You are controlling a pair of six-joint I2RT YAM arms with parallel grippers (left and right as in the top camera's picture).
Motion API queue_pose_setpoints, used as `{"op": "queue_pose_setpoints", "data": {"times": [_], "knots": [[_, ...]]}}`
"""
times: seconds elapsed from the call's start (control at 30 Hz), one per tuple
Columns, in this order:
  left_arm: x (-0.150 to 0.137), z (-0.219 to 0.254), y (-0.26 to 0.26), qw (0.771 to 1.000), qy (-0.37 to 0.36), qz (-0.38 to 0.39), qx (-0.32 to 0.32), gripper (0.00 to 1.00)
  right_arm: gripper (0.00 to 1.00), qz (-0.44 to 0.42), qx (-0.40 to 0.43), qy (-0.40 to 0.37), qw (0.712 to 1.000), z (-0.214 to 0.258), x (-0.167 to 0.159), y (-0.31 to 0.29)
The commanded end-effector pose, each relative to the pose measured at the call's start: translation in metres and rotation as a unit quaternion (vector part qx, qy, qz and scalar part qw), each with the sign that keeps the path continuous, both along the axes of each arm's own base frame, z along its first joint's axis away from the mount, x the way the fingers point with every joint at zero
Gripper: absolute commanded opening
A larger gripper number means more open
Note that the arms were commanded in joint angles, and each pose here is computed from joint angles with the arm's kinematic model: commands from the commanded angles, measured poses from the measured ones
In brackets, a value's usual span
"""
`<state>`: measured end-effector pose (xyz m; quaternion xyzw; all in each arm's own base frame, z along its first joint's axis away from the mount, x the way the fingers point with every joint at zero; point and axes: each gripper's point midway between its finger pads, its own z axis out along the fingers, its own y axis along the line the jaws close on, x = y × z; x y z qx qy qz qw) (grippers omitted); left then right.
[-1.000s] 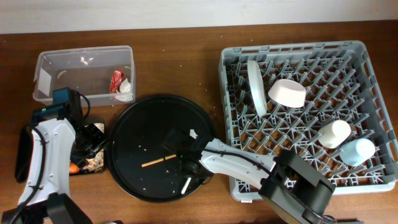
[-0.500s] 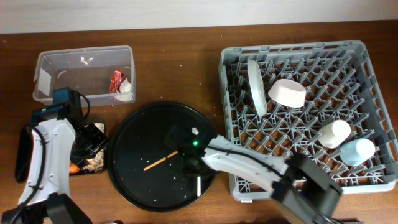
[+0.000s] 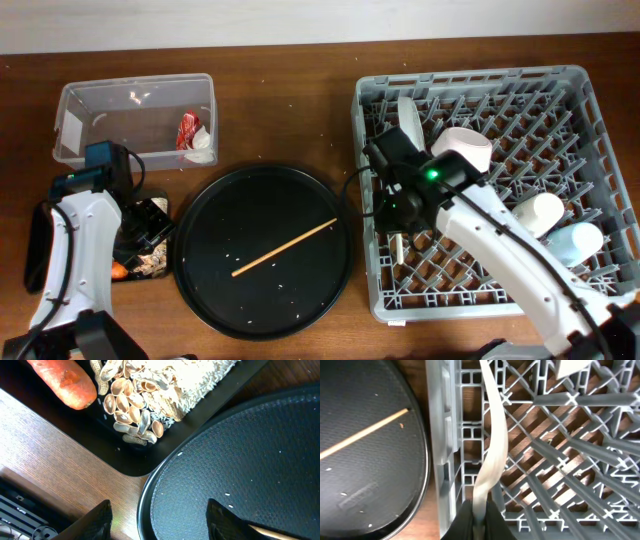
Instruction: Sort waste into correct bins and load items into the dishwasher rack
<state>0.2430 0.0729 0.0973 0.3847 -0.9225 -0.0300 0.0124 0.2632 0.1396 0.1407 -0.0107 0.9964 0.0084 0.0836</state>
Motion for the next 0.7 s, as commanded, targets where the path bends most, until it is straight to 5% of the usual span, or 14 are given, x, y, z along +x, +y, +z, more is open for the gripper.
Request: {"op": "queue_pose_setpoints", "data": {"times": [0.0,0.23,0.4,0.57,0.67], "knots": [[-0.001,0.001,0.000,1.000,-0.001,-0.009,0.002,0.60,0.05,0.014,-0.031,0.039,0.999,-0.032,-0.007,-0.007],[-0.002,0.001,0.000,1.000,-0.001,-0.009,0.002,0.60,0.05,0.016,-0.028,0.077,0.997,-0.065,-0.011,-0.001],[-0.002,0.001,0.000,1.000,-0.001,-0.009,0.002,0.60,0.30,0.016,-0.022,0.076,0.997,-0.063,-0.011,0.001],[-0.001,0.001,0.000,1.000,-0.001,-0.009,0.003,0.60,0.36,-0.006,0.004,0.052,0.999,-0.027,-0.003,0.009],[-0.001,0.001,0.001,1.000,-0.003,-0.009,0.003,0.60,0.36,0.012,0.115,0.024,0.993,0.020,0.013,0.051]]}}
